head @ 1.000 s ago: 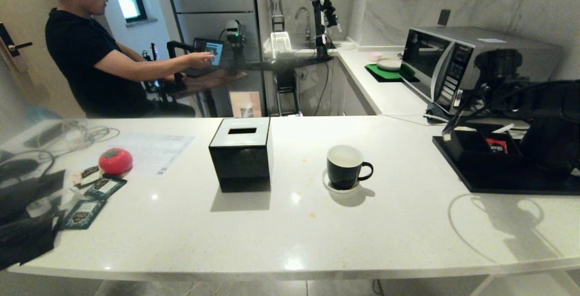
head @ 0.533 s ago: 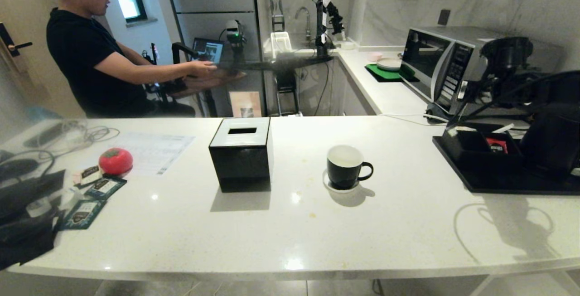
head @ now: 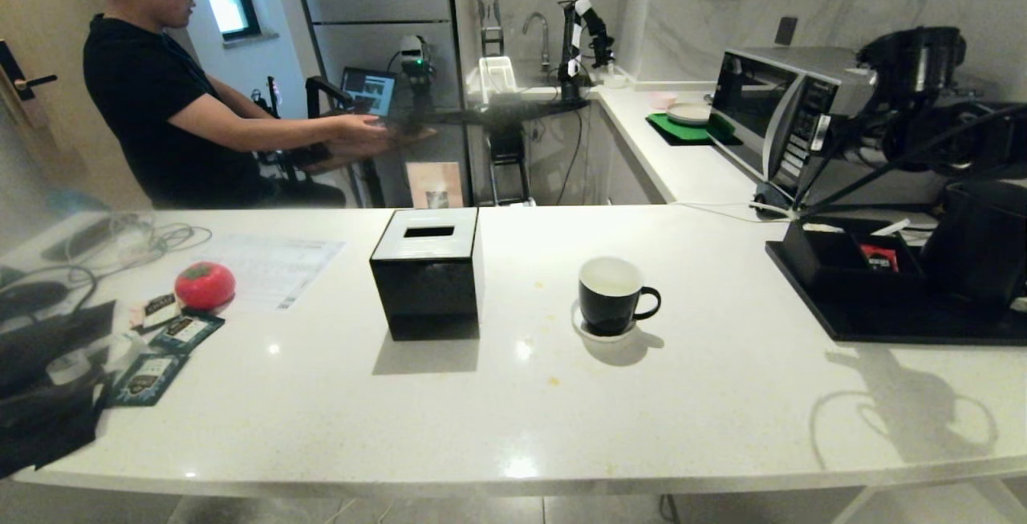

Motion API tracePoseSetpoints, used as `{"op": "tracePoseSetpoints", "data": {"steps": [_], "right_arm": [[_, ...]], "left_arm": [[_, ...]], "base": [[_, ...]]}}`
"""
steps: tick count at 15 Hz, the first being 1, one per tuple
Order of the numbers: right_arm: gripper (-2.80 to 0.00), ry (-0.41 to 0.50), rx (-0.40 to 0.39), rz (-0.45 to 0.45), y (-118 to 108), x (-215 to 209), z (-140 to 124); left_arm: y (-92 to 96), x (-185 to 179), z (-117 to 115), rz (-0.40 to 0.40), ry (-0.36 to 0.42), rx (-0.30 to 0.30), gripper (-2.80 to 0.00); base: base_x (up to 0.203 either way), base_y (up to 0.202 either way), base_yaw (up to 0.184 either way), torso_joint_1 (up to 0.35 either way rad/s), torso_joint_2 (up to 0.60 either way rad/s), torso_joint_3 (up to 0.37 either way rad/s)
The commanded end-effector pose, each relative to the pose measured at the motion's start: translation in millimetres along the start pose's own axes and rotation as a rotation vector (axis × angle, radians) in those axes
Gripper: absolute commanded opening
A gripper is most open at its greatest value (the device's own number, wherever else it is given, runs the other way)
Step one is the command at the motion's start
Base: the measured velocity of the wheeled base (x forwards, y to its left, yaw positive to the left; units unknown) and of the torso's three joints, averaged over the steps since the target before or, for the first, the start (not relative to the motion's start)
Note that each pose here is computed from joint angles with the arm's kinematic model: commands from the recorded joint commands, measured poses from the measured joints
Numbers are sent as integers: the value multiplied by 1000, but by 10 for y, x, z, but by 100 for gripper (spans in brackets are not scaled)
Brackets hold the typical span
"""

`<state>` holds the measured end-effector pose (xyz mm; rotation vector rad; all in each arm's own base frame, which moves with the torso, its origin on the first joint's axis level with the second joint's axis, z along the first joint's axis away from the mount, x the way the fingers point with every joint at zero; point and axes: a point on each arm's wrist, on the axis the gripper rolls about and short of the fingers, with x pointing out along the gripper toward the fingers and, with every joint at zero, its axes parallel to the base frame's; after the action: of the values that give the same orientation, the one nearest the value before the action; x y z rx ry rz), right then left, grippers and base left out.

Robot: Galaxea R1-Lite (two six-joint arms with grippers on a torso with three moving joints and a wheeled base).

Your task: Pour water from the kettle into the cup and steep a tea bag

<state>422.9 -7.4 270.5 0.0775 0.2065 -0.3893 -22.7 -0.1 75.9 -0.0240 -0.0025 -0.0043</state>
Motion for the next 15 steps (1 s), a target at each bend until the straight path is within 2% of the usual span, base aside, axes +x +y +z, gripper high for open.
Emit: {"op": "tracePoseSetpoints", "data": {"steps": [1, 11, 15], "right_arm": [[-280, -39, 7, 22, 24, -178, 56], [-280, -122, -8, 161, 322, -810, 230], [-280, -124, -12, 199, 330, -1092, 225]], "left_arm": [[0, 0, 1, 0, 0, 0, -280], [0, 0, 1, 0, 0, 0, -280], [0, 0, 1, 0, 0, 0, -280]], "base": [[0, 0, 0, 0, 0, 0], [0, 0, 0, 0, 0, 0], [0, 0, 0, 0, 0, 0]]}}
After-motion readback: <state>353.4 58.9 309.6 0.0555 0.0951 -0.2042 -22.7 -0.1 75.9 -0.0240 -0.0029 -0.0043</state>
